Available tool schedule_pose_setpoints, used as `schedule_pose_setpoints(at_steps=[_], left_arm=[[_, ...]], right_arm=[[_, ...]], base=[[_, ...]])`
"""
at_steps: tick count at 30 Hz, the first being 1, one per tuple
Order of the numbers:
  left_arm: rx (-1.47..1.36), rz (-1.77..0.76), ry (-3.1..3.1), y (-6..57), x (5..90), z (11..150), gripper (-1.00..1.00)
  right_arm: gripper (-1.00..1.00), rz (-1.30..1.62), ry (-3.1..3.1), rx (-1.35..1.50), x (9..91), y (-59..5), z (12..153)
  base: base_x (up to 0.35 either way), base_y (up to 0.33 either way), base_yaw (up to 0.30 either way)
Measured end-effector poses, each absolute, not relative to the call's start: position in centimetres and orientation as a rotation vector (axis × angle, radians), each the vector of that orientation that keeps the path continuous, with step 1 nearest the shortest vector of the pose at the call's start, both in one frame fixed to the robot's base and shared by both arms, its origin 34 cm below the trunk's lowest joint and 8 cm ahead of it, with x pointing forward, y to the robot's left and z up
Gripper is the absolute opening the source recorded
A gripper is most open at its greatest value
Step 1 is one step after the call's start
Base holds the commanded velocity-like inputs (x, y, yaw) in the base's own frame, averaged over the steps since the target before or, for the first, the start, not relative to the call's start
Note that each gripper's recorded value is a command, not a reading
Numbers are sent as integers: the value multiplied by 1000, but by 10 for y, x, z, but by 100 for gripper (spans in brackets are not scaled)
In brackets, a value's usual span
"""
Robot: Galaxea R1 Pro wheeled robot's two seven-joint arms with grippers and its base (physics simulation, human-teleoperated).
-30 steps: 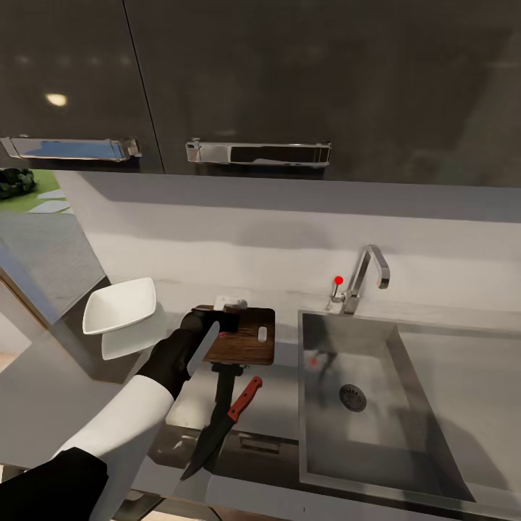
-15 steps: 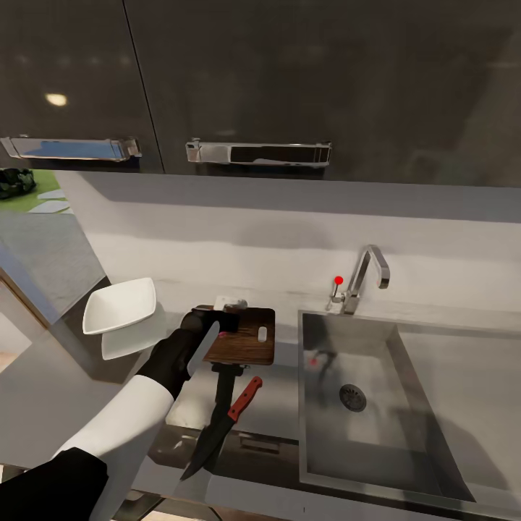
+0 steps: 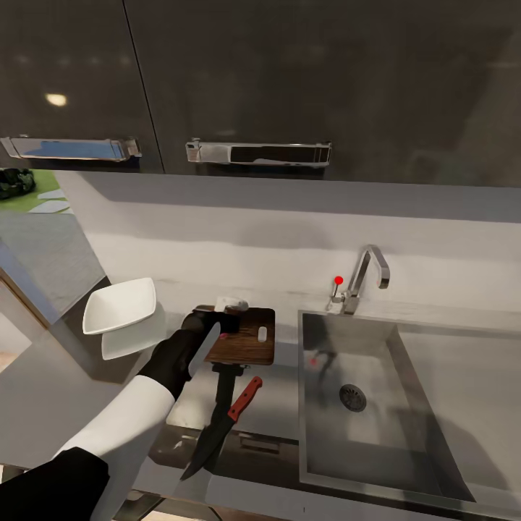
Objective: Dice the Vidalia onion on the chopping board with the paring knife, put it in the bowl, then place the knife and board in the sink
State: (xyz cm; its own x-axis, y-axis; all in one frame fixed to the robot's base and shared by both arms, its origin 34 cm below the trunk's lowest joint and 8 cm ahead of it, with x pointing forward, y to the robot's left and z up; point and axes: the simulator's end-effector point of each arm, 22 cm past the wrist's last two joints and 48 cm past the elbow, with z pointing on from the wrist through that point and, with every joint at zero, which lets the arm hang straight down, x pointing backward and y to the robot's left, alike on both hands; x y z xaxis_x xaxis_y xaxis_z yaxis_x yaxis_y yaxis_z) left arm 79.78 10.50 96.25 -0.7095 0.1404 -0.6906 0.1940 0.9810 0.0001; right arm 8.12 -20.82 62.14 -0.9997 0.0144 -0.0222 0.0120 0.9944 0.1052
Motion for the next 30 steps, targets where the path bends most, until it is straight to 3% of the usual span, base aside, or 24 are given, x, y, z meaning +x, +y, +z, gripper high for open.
schedule_pose_setpoints(at_steps=[30], left_arm=[[210, -96, 2332, 105, 803, 957, -100]], right_arm=[[100, 164, 3114, 21, 81, -208, 621]], base=[[0, 0, 0]])
